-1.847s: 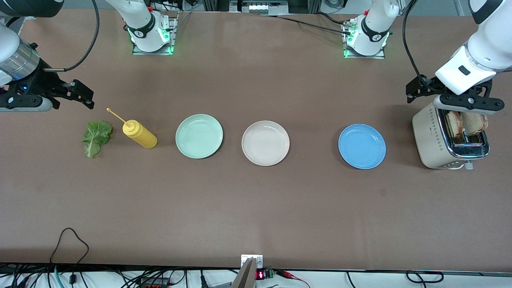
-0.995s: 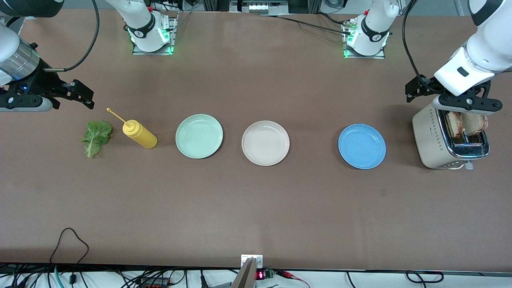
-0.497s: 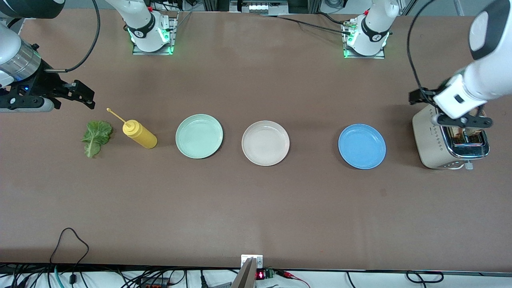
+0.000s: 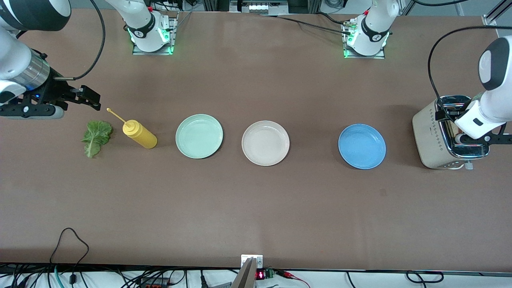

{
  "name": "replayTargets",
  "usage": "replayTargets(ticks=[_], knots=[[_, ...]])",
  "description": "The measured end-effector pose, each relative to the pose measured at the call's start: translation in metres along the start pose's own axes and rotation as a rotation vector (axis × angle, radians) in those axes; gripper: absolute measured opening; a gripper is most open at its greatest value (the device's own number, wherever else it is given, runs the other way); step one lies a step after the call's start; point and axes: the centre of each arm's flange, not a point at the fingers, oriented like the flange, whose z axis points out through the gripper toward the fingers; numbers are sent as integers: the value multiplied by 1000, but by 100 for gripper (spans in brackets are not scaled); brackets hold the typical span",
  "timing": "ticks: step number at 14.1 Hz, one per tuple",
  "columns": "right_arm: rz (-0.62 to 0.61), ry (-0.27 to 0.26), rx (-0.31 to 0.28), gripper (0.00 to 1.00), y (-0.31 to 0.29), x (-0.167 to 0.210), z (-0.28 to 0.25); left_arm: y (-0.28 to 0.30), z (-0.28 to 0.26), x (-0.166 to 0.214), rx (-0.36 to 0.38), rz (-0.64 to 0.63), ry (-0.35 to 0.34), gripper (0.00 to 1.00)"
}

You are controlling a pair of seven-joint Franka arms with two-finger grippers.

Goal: Make sandwich in beige plate with both arms
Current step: 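Grasp a bread slice in the toaster with the left gripper, then carry the bread onto the beige plate while the right gripper grasps the mustard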

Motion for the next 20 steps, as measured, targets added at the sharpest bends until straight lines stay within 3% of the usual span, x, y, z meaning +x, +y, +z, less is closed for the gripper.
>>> replayTargets(ticks=[4, 7, 10, 12, 15, 20], knots=[[-75, -29, 14, 100, 3, 3, 11, -23, 59, -2, 15, 29, 85, 100], [-169, -24, 104, 100, 13, 4, 11, -41, 84, -10, 12, 41, 97, 97], [-298, 18, 247, 100, 50, 0, 19, -38, 89, -14, 9, 48, 81, 63], [-415, 98, 382, 100, 90, -7, 37, -38, 87, -19, 8, 47, 56, 42], [-566, 265, 573, 100, 145, -22, 73, -38, 78, -26, 10, 44, 37, 13], [-748, 545, 805, 100, 197, -40, 150, -37, 33, -35, 25, 41, -19, 8]])
